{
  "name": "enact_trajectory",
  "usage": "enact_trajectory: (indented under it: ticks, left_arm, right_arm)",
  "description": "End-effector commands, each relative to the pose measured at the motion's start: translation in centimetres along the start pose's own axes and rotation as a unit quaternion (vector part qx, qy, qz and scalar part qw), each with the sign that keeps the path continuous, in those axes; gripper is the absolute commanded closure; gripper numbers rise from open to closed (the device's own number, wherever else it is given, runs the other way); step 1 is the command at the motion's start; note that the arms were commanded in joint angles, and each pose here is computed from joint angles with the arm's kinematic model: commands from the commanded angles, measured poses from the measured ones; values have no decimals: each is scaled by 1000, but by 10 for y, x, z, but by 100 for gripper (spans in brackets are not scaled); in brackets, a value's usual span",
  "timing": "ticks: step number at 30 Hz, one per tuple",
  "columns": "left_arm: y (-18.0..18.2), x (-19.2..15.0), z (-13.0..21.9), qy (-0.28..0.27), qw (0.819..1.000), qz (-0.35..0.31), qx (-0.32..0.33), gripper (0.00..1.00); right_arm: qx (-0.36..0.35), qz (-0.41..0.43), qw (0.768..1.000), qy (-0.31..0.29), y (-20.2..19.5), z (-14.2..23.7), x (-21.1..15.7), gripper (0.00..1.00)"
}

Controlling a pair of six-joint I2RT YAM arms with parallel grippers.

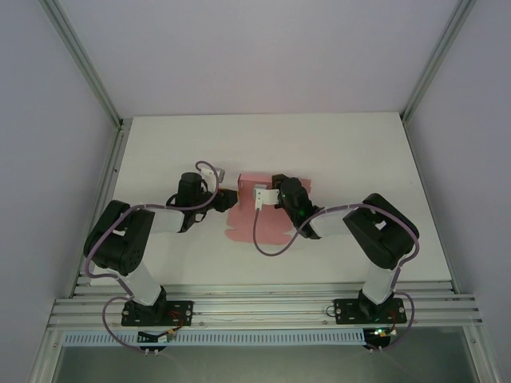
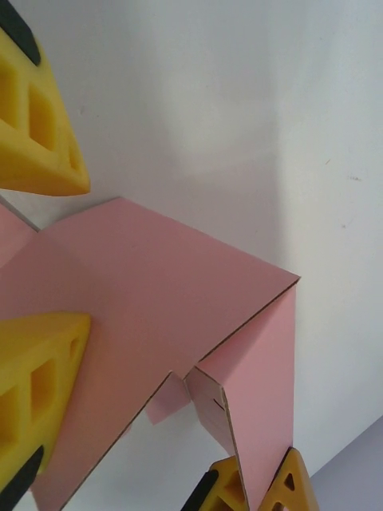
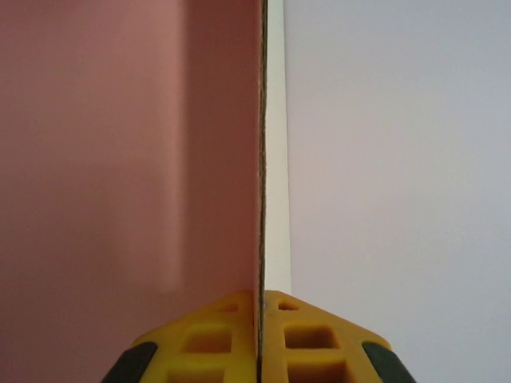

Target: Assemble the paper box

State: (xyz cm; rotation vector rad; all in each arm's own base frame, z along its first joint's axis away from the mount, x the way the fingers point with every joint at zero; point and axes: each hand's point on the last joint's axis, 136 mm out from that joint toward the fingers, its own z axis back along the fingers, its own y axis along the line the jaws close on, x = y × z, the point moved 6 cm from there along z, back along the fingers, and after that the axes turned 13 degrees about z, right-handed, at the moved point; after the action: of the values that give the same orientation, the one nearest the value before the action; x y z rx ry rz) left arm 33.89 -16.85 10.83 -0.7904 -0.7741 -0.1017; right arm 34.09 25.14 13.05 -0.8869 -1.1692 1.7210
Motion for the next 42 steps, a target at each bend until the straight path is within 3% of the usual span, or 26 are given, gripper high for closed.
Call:
enact_trajectory:
  ticks: [1, 10, 18, 21, 25, 28, 31, 35, 39, 42]
  left_arm:
    - [-13, -7, -3, 19, 999, -34, -38, 57]
    - [-22, -9, -11, 38, 995, -70, -59, 53]
    - [-24, -11, -28, 76, 992, -61, -78, 52]
    - [-20, -14, -29, 76, 994, -66, -51, 52]
    - [-10, -9, -39, 44, 995, -72, 48, 51]
    - [-13, -8, -48, 21, 995, -79, 60, 50]
    - [-16, -4, -50, -18, 996, -70, 46, 50]
    - [-30, -3, -50, -50, 994, -96, -31, 45]
    - [-44, -9, -57, -9, 990, -116, -83, 44]
    - [-52, -10, -52, -8, 985, -127, -113, 44]
  right_arm:
    - [15, -5, 1000, -8, 9, 6, 3, 100]
    - [27, -3, 1000, -5, 9, 7, 2, 100]
    - [35, -8, 999, -14, 10, 10, 5, 100]
    - [34, -8, 999, -17, 11, 11, 6, 100]
    - [44, -4, 999, -25, 13, 14, 12, 100]
    - [53, -18, 998, -34, 13, 16, 15, 100]
    - [82, -22, 996, -39, 19, 19, 16, 100]
    - [138, -33, 989, -50, 30, 22, 18, 100]
    - [157, -36, 985, -55, 36, 20, 21, 100]
    - [169, -33, 984, -49, 42, 19, 20, 100]
